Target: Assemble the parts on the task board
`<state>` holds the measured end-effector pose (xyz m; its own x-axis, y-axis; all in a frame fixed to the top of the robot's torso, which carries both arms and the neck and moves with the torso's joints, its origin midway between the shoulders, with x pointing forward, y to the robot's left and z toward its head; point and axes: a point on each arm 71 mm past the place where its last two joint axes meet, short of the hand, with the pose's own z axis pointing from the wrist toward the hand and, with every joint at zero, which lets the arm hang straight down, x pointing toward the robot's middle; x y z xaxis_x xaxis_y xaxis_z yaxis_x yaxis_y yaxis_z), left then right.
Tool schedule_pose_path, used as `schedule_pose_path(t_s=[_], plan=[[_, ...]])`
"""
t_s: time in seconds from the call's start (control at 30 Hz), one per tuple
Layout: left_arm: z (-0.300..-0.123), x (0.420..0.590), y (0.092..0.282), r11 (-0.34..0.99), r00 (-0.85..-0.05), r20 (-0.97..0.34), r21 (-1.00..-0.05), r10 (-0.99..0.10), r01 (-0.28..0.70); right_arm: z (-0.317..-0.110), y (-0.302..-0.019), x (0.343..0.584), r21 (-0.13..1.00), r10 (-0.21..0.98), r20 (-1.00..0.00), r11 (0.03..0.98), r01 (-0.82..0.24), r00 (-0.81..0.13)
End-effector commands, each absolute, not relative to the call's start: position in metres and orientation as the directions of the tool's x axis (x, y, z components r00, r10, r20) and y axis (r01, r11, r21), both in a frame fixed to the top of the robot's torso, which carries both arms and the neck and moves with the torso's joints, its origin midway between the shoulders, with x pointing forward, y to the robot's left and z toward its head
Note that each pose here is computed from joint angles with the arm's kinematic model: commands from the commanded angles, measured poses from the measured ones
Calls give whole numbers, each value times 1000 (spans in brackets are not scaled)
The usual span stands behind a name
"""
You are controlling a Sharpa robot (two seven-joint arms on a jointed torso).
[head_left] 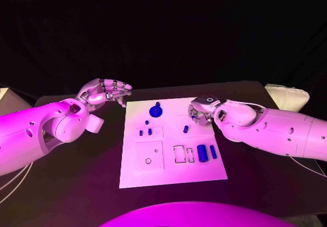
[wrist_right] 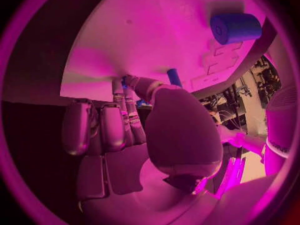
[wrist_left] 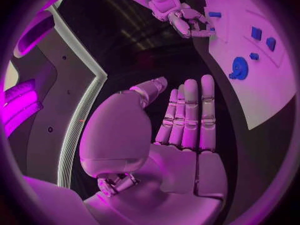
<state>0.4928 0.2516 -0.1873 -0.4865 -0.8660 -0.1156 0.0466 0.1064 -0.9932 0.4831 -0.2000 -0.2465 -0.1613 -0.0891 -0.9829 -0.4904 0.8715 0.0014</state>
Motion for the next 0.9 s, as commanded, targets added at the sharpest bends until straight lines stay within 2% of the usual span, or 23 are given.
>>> schedule_pose_path(t_s=[0.03,0.53,0.9], plan=[[-187,492,250,93,-498,-102,-995,-861,43,-261,-201,478,-35,-152,-967,873,-487,-202],[-187,493,252,96,-494,-103,-995,-863,39,-247,-201,475,1,-38,-997,875,-484,-71],[-188,494,254,95,-488,-100,-995,-867,36,-236,-206,470,34,22,-999,876,-481,-31]])
